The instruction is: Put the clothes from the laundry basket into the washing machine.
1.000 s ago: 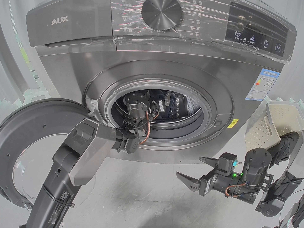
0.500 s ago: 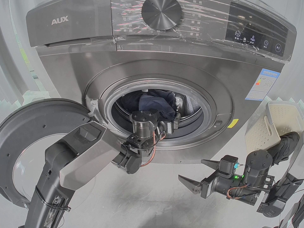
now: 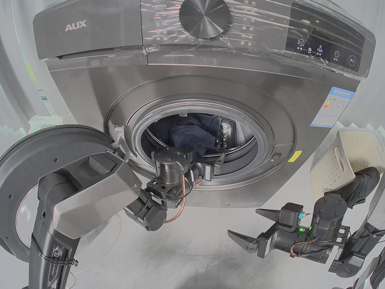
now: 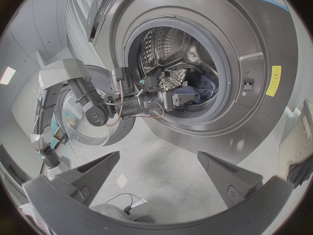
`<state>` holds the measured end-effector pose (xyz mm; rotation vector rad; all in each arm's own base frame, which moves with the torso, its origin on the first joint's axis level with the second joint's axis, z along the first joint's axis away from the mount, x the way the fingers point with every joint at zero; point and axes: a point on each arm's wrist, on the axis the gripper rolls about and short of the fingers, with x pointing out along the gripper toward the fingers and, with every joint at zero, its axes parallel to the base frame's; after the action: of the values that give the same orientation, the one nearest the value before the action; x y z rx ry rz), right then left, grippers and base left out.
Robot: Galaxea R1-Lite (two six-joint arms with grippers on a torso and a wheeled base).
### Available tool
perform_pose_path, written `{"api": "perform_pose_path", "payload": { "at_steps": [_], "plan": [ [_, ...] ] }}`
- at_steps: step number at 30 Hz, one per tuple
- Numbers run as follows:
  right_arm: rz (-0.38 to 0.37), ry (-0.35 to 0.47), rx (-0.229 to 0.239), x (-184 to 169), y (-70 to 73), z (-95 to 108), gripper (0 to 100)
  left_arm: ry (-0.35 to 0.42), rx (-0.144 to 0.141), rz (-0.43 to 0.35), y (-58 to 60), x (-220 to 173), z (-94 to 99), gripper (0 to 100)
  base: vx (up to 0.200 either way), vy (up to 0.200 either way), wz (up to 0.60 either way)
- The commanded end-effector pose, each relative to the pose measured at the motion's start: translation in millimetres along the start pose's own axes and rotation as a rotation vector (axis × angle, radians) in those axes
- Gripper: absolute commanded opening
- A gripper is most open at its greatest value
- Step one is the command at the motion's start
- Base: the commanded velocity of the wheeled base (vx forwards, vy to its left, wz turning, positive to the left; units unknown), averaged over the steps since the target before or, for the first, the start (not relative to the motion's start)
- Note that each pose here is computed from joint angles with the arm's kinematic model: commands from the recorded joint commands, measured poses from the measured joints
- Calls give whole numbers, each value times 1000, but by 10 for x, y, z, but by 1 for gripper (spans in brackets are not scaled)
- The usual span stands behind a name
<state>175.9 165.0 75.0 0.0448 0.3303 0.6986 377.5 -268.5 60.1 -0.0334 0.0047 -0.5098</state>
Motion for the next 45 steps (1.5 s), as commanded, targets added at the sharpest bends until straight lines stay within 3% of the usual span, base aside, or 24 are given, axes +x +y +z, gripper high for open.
{"api": "perform_pose_path", "payload": {
  "at_steps": [1,4,12,16,17,22,26,30,32,36,44,45],
  "plan": [
    [6,8,-2,6,13,-18,100,17,5,62,292,154,-109,100,0,0,0],
    [6,7,-2,13,13,-15,100,24,6,76,364,241,-191,100,0,0,0],
    [6,8,-2,15,13,-18,100,47,8,85,383,368,-385,100,0,0,0],
    [6,5,0,20,14,-12,100,35,20,95,434,445,-372,100,0,0,0],
    [6,5,0,20,14,-12,100,32,23,95,441,467,-357,0,0,0,0],
    [6,5,0,20,14,-12,100,17,22,88,421,535,-307,0,0,0,0],
    [7,2,0,23,15,-7,100,-65,1,94,385,699,-218,0,0,0,0],
    [7,2,-1,23,15,-7,100,-165,-31,127,434,856,-118,0,0,0,0],
    [7,2,-1,23,15,-7,100,-212,-43,178,533,921,-68,0,0,0,0],
    [7,1,-1,25,16,-4,100,-210,-45,191,585,935,-70,0,0,0,0],
    [7,1,-1,25,16,-4,100,-190,-47,186,560,926,-104,0,0,0,0],
    [7,1,-1,25,16,-4,100,-191,-52,184,543,923,-96,100,0,0,0]
  ]
}}
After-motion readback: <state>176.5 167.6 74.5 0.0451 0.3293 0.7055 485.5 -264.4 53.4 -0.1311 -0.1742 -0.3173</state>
